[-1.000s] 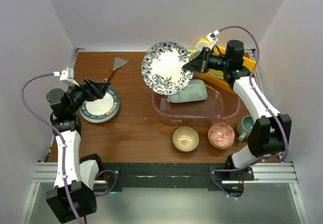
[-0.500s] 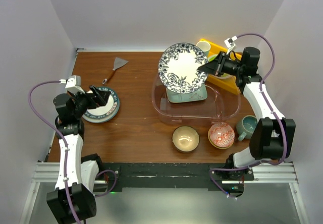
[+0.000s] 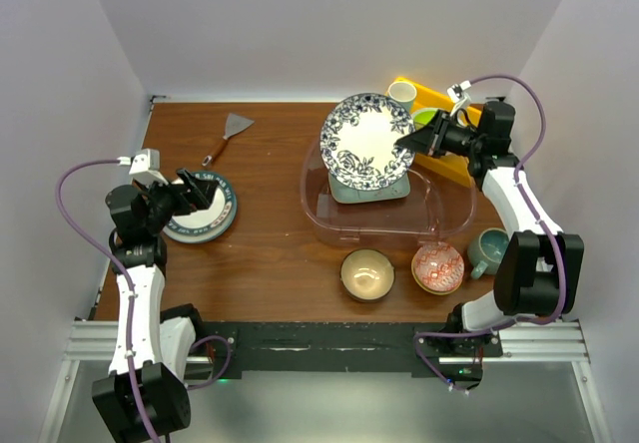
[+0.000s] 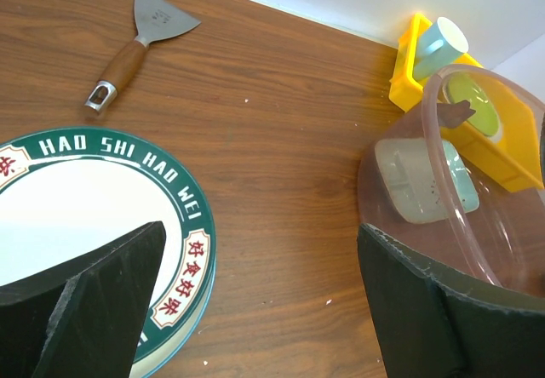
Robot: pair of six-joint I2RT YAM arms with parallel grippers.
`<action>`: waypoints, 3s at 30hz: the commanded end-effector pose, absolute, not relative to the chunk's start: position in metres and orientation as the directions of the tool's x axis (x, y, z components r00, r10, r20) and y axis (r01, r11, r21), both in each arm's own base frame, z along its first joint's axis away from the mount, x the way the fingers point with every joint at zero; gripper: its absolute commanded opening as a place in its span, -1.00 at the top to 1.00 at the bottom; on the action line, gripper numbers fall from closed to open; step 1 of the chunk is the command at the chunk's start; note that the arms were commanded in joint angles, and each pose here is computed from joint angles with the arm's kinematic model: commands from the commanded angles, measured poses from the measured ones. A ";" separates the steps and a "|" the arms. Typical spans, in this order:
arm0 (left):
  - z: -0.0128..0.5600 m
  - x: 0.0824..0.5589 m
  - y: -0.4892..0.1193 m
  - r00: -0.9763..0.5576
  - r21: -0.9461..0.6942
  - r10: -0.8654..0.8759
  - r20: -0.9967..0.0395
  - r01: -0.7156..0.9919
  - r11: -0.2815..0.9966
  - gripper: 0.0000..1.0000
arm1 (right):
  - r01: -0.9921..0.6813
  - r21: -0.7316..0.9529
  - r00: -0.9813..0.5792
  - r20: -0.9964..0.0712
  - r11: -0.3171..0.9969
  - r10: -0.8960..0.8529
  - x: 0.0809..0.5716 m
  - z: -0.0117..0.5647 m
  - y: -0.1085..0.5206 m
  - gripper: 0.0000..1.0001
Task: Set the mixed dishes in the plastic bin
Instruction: Place the plate in the plastic bin.
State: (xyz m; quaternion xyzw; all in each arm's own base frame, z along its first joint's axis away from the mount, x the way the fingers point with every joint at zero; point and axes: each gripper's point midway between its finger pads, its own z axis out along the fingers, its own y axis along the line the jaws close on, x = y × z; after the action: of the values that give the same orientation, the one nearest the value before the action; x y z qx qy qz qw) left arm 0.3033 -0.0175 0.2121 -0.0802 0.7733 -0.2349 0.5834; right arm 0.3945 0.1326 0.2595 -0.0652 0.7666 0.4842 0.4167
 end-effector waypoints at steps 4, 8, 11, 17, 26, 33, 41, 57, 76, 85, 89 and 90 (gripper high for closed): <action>0.217 0.307 -0.017 -0.272 -0.414 -0.360 -0.892 0.177 0.893 -1.00 | -0.603 0.608 -0.546 -0.787 0.516 0.288 0.390 0.291 0.132 1.00; 0.217 0.308 -0.017 -0.273 -0.415 -0.361 -0.892 0.177 0.892 -1.00 | -0.594 0.611 -0.552 -0.783 0.523 0.288 0.393 0.285 0.130 1.00; 0.218 0.308 -0.017 -0.271 -0.415 -0.361 -0.892 0.177 0.893 -1.00 | -0.591 0.612 -0.555 -0.781 0.525 0.286 0.393 0.282 0.130 1.00; 0.217 0.308 -0.017 -0.273 -0.417 -0.362 -0.891 0.178 0.891 -1.00 | -0.585 0.607 -0.556 -0.783 0.537 0.279 0.396 0.275 0.129 1.00; 0.217 0.309 -0.017 -0.273 -0.418 -0.363 -0.891 0.179 0.891 -1.00 | -0.560 0.609 -0.567 -0.776 0.562 0.276 0.402 0.261 0.125 1.00; 0.216 0.309 -0.018 -0.276 -0.419 -0.364 -0.890 0.179 0.890 -1.00 | -0.490 0.600 -0.577 -0.767 0.633 0.280 0.410 0.235 0.115 1.00; 0.217 0.309 -0.017 -0.274 -0.417 -0.362 -0.891 0.179 0.891 -1.00 | -0.403 0.619 -0.632 -0.721 0.674 0.284 0.409 0.200 0.108 1.00; 0.216 0.309 -0.017 -0.275 -0.417 -0.362 -0.891 0.175 0.892 -1.00 | -0.220 0.623 -0.723 -0.620 0.751 0.304 0.421 0.153 0.113 0.92; 0.215 0.309 -0.016 -0.279 -0.419 -0.364 -0.889 0.169 0.892 -1.00 | -0.120 0.594 -0.757 -0.573 0.795 0.314 0.440 0.123 0.101 0.03; 0.216 0.309 -0.015 -0.276 -0.415 -0.361 -0.891 0.168 0.894 -1.00 | -0.140 0.496 -0.774 -0.595 0.857 0.218 0.437 0.114 0.100 -0.39; 0.216 0.309 -0.015 -0.276 -0.414 -0.361 -0.891 0.166 0.895 -1.00 | -0.150 0.452 -0.775 -0.606 0.879 0.179 0.437 0.111 0.102 -0.46; 0.217 0.309 -0.015 -0.274 -0.414 -0.361 -0.891 0.165 0.895 -1.00 | -0.151 0.436 -0.774 -0.611 0.887 0.168 0.437 0.112 0.101 -0.47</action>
State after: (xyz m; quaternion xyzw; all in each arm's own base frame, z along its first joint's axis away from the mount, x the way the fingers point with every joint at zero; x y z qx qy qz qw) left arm 0.3051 -0.0178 0.2076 -0.0828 0.7775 -0.2362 0.5769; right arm 0.4246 0.0994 0.0986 0.0382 0.9120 0.2654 0.3104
